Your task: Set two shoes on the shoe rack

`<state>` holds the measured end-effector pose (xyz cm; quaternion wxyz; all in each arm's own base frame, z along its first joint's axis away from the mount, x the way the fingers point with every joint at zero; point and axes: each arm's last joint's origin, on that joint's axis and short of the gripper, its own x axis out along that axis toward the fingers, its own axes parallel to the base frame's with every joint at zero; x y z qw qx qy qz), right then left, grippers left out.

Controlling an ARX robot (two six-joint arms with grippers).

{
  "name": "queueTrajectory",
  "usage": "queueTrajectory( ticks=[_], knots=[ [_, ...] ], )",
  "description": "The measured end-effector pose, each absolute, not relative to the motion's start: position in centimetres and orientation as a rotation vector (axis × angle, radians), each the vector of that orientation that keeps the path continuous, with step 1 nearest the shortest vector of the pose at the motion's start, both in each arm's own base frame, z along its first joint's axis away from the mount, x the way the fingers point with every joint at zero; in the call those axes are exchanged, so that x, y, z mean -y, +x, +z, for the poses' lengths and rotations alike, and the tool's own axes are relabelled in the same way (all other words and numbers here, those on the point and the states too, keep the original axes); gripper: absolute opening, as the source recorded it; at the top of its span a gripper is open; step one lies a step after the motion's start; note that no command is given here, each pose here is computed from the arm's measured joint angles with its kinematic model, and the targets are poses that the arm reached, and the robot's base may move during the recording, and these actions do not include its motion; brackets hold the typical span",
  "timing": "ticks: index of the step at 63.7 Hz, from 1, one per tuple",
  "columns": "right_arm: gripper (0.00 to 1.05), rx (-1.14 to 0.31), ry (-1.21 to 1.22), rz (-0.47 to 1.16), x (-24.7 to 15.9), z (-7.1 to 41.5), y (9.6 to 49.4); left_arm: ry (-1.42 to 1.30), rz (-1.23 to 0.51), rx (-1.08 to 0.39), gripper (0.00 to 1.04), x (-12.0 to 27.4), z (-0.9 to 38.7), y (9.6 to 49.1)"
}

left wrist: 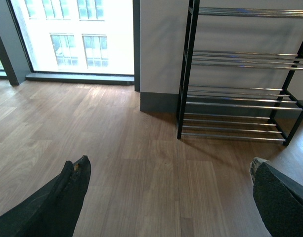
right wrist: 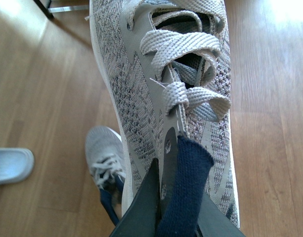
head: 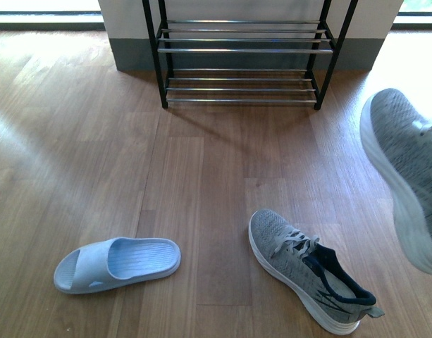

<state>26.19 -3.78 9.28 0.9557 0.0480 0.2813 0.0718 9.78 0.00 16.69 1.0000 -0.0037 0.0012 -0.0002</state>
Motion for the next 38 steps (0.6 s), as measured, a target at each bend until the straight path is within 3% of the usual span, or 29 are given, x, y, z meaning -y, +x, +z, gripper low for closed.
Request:
queueTrajectory(
  ticks=[17, 38],
  knots=[
    [0.02, -0.351, 0.180, 0.171, 4.8, 18.4, 21.2, -0.008, 0.000, -0.002, 0.95, 0.0, 16.7, 9.8],
    [0.02, -0.329, 0.205, 0.166, 4.9, 18.9, 20.2, -0.007, 0.000, -0.002, 0.95, 0.0, 16.7, 9.8]
  ],
)
